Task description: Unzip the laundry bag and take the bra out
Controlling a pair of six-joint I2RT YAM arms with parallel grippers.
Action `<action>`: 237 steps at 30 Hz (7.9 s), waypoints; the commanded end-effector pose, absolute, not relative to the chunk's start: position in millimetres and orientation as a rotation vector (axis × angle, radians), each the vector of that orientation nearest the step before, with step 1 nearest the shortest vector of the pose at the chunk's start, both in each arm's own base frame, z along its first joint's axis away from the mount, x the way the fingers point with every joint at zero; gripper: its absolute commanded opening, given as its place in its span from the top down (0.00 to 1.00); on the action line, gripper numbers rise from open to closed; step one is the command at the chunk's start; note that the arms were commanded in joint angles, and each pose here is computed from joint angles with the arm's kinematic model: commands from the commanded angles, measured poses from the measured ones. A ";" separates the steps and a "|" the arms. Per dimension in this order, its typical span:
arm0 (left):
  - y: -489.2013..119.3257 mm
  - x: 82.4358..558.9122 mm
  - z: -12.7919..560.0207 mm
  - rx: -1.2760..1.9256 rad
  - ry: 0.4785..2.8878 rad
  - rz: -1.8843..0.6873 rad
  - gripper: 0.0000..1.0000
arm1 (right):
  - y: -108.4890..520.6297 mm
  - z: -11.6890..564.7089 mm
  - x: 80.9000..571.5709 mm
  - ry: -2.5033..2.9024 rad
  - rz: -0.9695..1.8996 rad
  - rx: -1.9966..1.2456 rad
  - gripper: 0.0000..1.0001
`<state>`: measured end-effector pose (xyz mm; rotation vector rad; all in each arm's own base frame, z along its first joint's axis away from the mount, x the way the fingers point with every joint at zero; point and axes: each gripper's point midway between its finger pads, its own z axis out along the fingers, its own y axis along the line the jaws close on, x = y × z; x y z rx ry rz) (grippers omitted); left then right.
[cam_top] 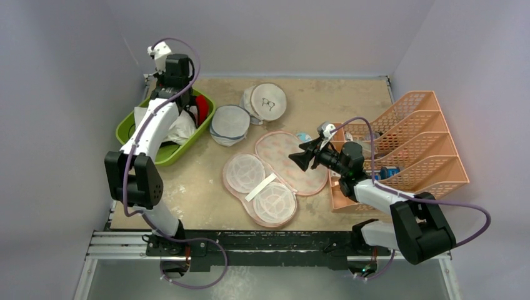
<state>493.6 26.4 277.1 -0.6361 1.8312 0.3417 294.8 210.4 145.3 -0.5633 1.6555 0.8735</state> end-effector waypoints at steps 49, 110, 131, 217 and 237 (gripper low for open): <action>136.2 356.2 163.7 -1.203 1.678 0.644 1.00 | 212.2 176.5 287.2 1.538 0.875 -0.591 0.34; -73.8 412.0 343.7 -0.340 1.638 -0.729 0.01 | 145.1 50.5 361.4 2.665 0.175 -0.438 0.32; -67.8 414.7 329.0 -0.350 1.674 -0.626 0.00 | 148.6 116.1 368.3 2.421 0.241 -0.401 0.92; -86.0 346.4 384.3 -0.141 1.457 -0.368 0.00 | 70.8 410.6 261.0 1.548 0.261 -0.037 0.00; -48.5 236.6 528.7 -0.189 1.129 -0.433 0.01 | 18.5 501.7 194.1 1.255 0.182 0.093 0.00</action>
